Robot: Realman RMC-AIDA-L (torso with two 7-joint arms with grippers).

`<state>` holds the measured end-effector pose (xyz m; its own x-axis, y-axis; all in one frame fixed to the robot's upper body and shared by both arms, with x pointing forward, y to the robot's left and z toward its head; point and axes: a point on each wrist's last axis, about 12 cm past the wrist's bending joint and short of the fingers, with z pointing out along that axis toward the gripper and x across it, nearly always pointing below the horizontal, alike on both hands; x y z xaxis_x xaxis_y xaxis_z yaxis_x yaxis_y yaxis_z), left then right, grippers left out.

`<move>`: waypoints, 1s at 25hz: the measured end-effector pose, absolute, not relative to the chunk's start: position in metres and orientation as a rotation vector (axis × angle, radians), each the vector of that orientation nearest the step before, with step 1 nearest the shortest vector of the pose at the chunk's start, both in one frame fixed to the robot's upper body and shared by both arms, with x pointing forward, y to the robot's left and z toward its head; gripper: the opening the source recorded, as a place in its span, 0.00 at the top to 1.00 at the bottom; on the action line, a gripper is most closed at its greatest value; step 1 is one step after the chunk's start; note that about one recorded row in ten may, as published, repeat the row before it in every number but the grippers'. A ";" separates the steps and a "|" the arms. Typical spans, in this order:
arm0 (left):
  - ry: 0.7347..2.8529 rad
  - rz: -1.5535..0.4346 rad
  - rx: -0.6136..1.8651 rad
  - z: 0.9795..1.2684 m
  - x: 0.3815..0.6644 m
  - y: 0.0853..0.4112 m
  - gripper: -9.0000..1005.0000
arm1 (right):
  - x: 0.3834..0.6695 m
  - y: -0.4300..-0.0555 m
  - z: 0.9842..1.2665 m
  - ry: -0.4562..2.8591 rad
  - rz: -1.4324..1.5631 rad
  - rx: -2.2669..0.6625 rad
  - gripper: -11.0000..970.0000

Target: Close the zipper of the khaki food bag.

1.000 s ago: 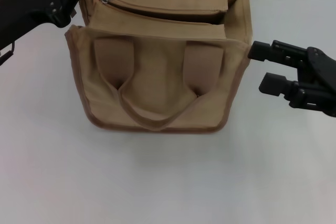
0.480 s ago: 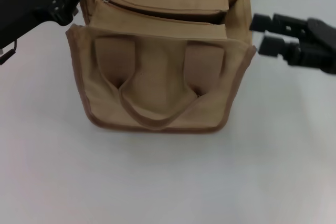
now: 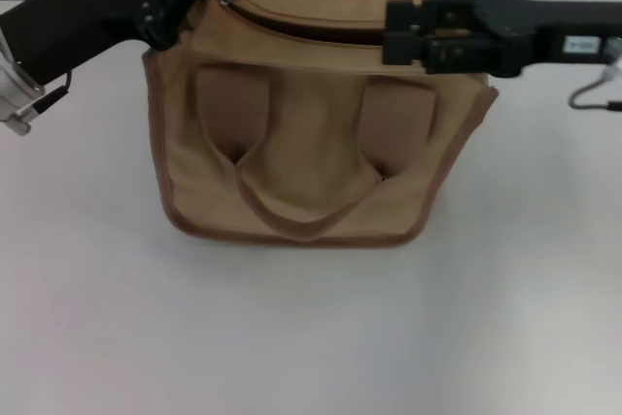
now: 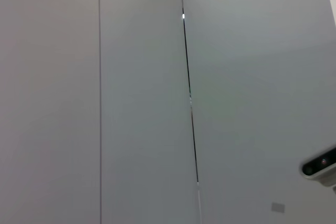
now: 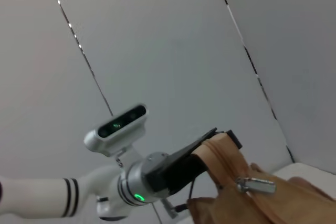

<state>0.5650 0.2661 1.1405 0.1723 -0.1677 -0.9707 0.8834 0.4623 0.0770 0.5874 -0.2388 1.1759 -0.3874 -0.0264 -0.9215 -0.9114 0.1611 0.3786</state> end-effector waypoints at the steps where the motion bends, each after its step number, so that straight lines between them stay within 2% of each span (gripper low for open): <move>1: 1.155 -0.865 0.782 1.141 0.565 0.265 0.96 | 0.590 -0.236 1.178 1.607 1.325 -0.936 0.22; 10: 1.140 -0.871 0.766 1.143 0.566 0.266 0.96 | 0.611 -0.211 1.192 1.615 1.158 -1.036 0.22; 25: 1.134 -0.870 0.767 1.145 0.567 0.266 0.96 | 0.619 -0.182 1.212 1.500 0.975 -1.178 0.22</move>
<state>0.5673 0.2661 1.1453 0.1833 -0.1881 -0.9649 0.8833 0.4623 0.0777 0.6192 -0.1820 1.2117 -0.0744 -0.2101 -0.9748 -0.9762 0.2152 0.0282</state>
